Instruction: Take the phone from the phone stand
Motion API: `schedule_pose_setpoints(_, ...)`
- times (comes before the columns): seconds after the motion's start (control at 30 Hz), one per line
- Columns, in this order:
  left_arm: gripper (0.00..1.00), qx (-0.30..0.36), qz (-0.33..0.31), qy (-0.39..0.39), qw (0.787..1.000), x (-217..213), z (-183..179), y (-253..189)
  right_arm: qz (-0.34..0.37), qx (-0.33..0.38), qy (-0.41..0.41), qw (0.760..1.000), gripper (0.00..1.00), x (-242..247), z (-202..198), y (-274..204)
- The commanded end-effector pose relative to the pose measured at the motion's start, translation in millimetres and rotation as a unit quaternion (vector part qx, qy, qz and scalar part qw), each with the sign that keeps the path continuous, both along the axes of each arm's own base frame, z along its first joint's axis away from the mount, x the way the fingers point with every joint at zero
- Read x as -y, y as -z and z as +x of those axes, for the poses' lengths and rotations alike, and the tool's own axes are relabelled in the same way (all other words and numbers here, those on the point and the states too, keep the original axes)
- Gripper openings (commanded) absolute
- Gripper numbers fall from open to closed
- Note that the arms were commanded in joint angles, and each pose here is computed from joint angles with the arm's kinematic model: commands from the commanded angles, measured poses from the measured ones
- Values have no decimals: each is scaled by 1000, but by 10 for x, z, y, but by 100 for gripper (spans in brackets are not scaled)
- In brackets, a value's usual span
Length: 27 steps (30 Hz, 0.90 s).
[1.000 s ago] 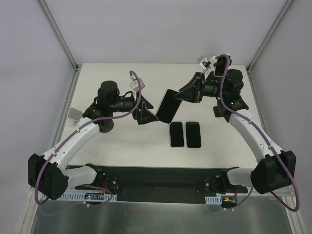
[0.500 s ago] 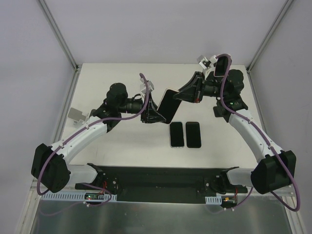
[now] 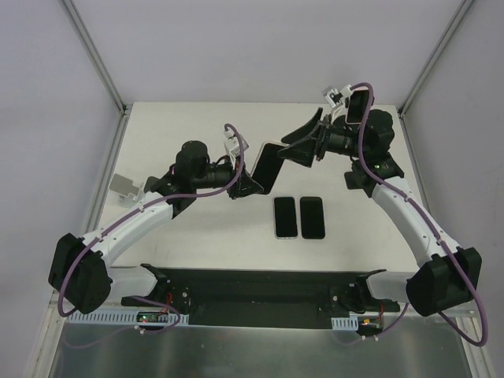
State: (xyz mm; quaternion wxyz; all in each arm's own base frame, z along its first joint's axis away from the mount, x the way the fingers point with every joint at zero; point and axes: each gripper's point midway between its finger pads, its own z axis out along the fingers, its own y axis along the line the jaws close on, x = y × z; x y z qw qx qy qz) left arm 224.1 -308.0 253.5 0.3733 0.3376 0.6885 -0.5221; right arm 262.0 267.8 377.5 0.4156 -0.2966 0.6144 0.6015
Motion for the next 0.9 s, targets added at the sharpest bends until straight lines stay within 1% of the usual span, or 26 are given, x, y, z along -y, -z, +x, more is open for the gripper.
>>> schedule_pose_setpoints(0.0, 0, 95, 12, -99, 991, -122, 256, -200, -34, 10, 144, 989, 96, 178, 263, -63)
schedule_pose_setpoints(0.07, 0, 111, 22, -125, 986, -142, 316, -206, -56, 6, 198, 979, 96, 258, 351, 5)
schedule_pose_setpoints(0.1, 0, 113, 25, -133, 984, -143, 331, -201, -82, -23, 259, 962, 96, 376, 486, 142)
schedule_pose_setpoints(0.17, 0, 121, 32, -153, 980, -147, 374, -197, -98, -41, 290, 951, 96, 380, 498, 245)
schedule_pose_setpoints(0.2, 0, 124, 33, -158, 979, -145, 389, -204, -105, -51, 318, 941, 96, 423, 546, 294)
schedule_pose_setpoints(0.37, 0, 120, 42, -172, 977, -92, 448, -147, -89, -79, 321, 940, 96, 156, 445, 395)
schedule_pose_setpoints(0.4, 0, 119, 42, -176, 976, -84, 458, -149, -86, -92, 337, 933, 96, 156, 480, 423)
schedule_pose_setpoints(0.47, 0, 115, 39, -181, 976, -58, 484, -140, -85, -100, 337, 932, 96, 79, 446, 462)
schedule_pose_setpoints(0.6, 0, 115, 36, -180, 976, -16, 490, -159, -91, -115, 367, 919, 96, 23, 463, 574)
schedule_pose_setpoints(0.8, 0, 107, 41, -185, 976, -3, 509, -111, -86, -120, 351, 925, 96, -162, 454, 562)
schedule_pose_setpoints(0.87, 0, 104, 41, -189, 976, -5, 518, -105, -89, -124, 355, 922, 96, -174, 464, 584)
